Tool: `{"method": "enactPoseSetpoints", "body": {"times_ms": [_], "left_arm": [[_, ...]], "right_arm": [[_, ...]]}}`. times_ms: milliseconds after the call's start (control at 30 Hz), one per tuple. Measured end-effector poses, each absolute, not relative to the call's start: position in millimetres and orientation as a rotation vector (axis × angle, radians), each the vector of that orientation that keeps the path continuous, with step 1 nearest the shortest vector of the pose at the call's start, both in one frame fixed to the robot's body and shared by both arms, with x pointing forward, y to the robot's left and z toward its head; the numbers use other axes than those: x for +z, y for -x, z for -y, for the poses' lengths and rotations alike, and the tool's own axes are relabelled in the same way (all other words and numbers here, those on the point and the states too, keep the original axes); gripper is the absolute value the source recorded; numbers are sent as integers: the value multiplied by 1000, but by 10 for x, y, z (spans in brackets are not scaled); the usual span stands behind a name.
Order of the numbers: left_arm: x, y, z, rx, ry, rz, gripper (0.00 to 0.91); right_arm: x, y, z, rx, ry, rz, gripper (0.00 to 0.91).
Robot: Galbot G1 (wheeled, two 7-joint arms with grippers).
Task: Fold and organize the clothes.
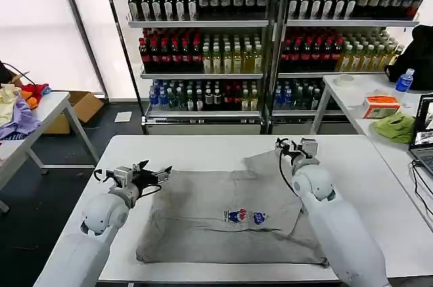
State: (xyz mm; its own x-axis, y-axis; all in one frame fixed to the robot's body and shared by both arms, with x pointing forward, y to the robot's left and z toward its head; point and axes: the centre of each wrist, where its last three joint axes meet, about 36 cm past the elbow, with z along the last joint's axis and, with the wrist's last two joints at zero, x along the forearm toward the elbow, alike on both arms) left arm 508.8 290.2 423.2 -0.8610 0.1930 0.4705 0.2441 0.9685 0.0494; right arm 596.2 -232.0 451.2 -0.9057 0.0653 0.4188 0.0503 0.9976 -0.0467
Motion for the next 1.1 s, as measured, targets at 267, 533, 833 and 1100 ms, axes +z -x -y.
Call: {"method": "enactPoseSetpoints", "body": {"times_ms": [267, 533, 833, 1100], "left_arm": [[4097, -5145, -2893, -124, 299, 2605, 907], [3996, -5168, -2896, -111, 289, 2582, 907], [3960, -5261, -2917, -74, 270, 2577, 786], [3883, -5218, -2851, -88, 288, 2558, 10]], "right_arm": [[4227, -6113, 2254, 46, 62, 2639, 907], [4075, -6176, 2169, 49, 48, 2602, 907], [3973, -6168, 2113, 54, 35, 2582, 907], [3870, -6088, 2107, 15, 40, 2570, 151]]}}
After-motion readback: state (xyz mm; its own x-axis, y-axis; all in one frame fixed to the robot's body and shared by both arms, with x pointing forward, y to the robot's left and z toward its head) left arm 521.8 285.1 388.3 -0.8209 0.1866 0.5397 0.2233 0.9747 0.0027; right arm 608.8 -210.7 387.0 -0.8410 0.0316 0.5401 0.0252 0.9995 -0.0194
